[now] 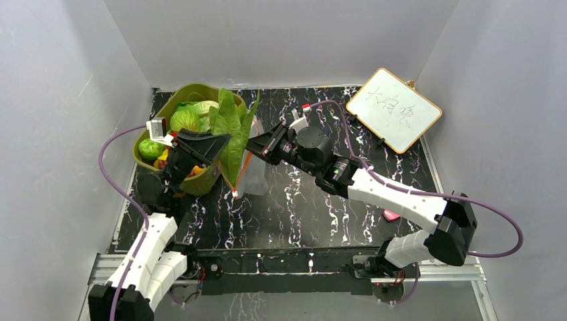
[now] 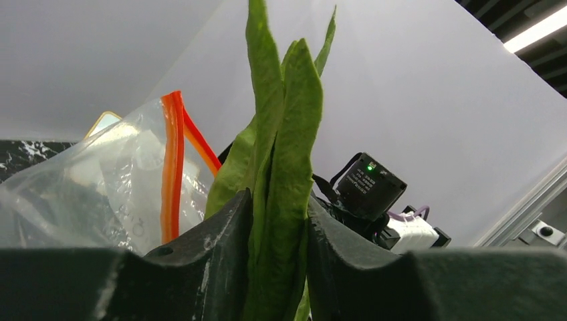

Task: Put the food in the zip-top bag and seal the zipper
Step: Place the fake vegetable in the zipper food storage bag.

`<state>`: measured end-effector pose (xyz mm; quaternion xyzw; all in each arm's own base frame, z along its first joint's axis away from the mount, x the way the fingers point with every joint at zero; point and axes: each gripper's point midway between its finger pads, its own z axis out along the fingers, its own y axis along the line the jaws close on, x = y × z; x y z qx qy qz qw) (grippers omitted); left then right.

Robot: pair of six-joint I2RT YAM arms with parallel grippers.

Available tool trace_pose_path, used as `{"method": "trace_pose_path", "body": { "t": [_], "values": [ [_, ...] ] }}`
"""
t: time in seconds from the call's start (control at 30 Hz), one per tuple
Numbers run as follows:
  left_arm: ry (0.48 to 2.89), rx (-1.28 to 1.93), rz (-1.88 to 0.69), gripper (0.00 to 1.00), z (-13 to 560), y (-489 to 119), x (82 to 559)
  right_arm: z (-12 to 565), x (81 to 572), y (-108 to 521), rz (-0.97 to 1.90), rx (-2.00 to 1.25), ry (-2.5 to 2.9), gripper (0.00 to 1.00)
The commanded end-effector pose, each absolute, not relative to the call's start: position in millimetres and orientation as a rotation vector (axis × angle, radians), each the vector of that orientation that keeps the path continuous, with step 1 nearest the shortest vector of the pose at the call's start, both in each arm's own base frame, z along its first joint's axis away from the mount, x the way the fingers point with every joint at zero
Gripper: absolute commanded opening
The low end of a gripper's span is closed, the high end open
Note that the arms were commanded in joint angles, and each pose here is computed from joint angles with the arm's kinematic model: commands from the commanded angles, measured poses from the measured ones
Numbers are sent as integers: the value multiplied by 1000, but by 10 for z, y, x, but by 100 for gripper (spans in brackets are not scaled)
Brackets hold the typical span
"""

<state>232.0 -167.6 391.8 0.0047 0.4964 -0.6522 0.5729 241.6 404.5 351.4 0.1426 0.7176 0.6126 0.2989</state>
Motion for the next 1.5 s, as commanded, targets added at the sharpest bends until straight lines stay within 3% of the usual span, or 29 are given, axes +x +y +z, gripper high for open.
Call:
{"method": "trace_pose_path", "body": {
  "t": [0.0,0.13,0.2,0.23,0.33,0.43,0.73,0.93,1.0,1.2,1.33,1.47],
  "values": [
    [1248,7,-1494,34,3903,-1706,2288,4015,2383,3964,1719,315,1697,0],
    [1343,13,-1430,52,3797,-1714,2293,4003,2385,3918,1687,311,1700,0],
    [1355,54,-1374,52,3807,-1708,2278,3967,2383,3898,1677,316,1706,0],
    [1362,63,-1353,47,3809,-1703,2279,3956,2383,3892,1674,315,1707,0],
    [1383,101,-1297,17,3828,-1696,2282,3923,2359,3904,1674,296,1717,0],
    [1436,140,-1246,7,3787,-1705,2308,3929,2350,3910,1678,284,1715,0],
    [1624,269,-1121,4,3430,-1708,2265,4020,2406,3946,1615,229,1710,0],
    [1697,220,-1258,7,3191,-1804,2230,3963,2430,4001,1618,230,1724,0],
    [1759,165,-1221,13,3127,-1760,2280,3934,2433,3991,1612,236,1726,0],
    [1819,128,-1139,55,3273,-1673,2287,3674,2410,3932,1591,270,1777,0],
    [1932,117,-944,66,3132,-1464,2236,3591,2350,3853,1595,282,1787,0],
    [1969,108,-834,68,3112,-1321,2166,3517,2321,3777,1573,292,1805,0]
  ]
}}
